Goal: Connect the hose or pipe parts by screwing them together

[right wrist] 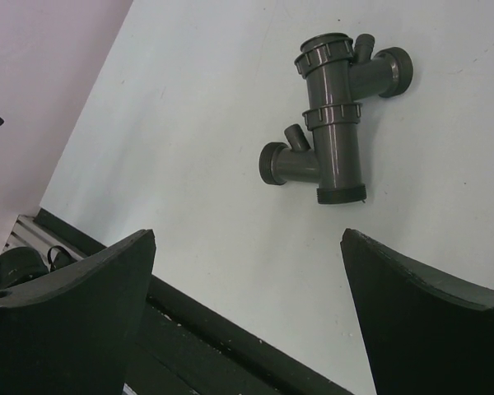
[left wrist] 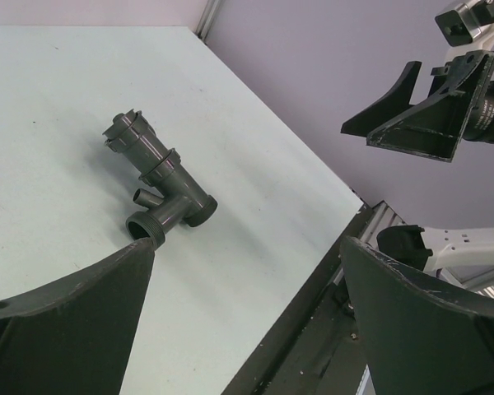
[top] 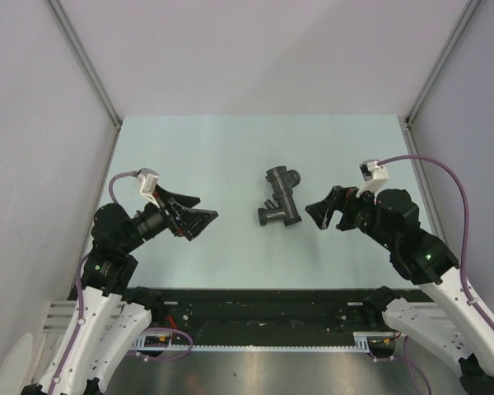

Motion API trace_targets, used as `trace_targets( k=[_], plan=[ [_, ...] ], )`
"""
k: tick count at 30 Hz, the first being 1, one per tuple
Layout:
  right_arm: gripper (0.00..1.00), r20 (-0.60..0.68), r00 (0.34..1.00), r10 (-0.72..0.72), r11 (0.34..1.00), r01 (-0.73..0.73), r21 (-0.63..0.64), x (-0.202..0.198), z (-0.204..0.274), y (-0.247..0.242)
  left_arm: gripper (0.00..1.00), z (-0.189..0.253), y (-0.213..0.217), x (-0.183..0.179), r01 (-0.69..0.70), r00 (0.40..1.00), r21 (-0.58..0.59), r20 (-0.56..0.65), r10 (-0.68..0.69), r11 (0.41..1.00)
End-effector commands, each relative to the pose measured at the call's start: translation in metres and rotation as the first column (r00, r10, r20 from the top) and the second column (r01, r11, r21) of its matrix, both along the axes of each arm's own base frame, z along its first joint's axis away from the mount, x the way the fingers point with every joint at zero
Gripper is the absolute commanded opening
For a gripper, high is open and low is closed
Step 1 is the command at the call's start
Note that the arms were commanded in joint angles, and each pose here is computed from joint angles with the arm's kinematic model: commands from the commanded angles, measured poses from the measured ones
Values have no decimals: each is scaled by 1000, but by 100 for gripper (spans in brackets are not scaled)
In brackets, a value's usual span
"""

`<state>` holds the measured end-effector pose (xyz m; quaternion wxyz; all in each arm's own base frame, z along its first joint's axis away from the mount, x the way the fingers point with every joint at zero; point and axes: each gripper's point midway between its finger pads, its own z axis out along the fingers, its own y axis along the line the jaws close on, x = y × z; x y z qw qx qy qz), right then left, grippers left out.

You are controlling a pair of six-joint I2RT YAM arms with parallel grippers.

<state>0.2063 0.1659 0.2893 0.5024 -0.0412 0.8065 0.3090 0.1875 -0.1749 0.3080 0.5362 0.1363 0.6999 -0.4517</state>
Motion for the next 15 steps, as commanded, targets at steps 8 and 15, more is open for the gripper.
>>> trace_targets(
  k=[8,15],
  plan=[
    [100,156,985,-78,997,76,17,4,39,-21,100,5,0,1,5,999,-4,45,-5,1000],
    [100,143,989,-42,999,41,10,3,37,-15,100,0,0,3,2,1000,-6,29,-2,1000]
  ],
)
